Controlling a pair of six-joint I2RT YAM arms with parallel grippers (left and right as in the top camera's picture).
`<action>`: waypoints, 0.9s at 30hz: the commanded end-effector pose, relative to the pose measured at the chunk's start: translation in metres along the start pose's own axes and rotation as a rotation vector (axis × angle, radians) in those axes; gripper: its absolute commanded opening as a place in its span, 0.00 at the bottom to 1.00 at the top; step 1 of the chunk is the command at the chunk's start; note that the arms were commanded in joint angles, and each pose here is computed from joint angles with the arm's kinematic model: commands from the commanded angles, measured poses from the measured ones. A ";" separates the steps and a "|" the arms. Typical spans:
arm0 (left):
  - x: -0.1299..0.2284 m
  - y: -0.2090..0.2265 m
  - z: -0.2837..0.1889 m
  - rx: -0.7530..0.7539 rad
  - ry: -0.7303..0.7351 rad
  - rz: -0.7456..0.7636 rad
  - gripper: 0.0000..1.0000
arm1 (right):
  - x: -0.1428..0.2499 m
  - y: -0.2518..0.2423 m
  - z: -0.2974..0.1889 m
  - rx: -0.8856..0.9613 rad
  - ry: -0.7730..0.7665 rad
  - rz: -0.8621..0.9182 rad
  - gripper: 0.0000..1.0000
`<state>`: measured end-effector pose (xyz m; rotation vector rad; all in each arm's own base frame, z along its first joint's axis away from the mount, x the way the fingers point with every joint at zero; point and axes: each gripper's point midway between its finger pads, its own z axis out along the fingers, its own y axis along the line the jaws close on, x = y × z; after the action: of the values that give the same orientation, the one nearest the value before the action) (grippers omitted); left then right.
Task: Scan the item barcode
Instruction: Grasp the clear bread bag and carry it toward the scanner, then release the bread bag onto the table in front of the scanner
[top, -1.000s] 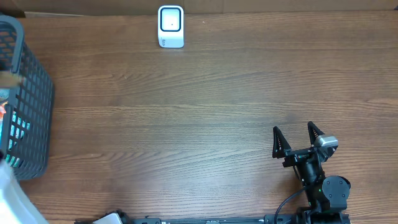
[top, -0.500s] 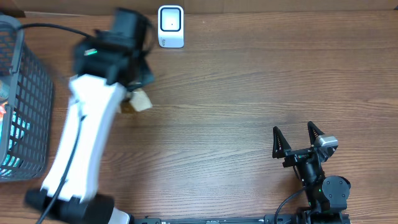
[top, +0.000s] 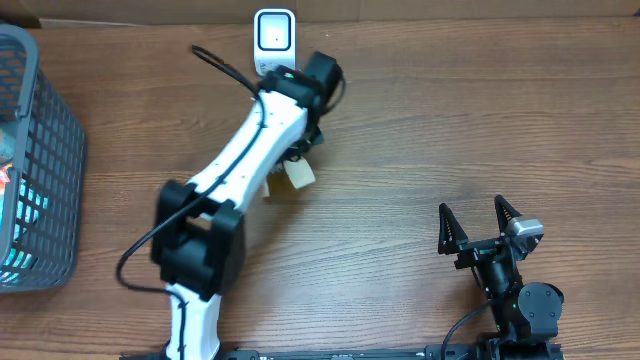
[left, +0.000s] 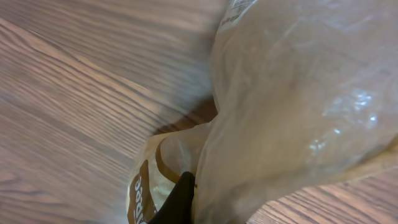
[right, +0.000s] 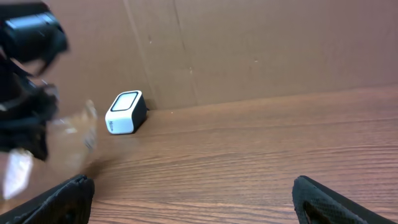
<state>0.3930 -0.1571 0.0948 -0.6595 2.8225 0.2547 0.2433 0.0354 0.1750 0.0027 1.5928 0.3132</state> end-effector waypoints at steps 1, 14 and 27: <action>0.017 -0.010 0.017 -0.034 0.026 0.008 0.04 | 0.002 -0.001 0.000 0.002 -0.005 -0.001 1.00; 0.003 -0.049 -0.011 0.133 -0.004 0.120 0.98 | 0.002 -0.001 0.000 0.001 -0.005 -0.002 1.00; -0.075 -0.013 -0.188 0.342 -0.256 0.135 0.95 | 0.002 -0.001 0.000 0.001 -0.005 -0.001 1.00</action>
<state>0.4290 -0.2025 0.2477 -0.3510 2.6690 -0.0886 0.2433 0.0354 0.1751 0.0032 1.5924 0.3138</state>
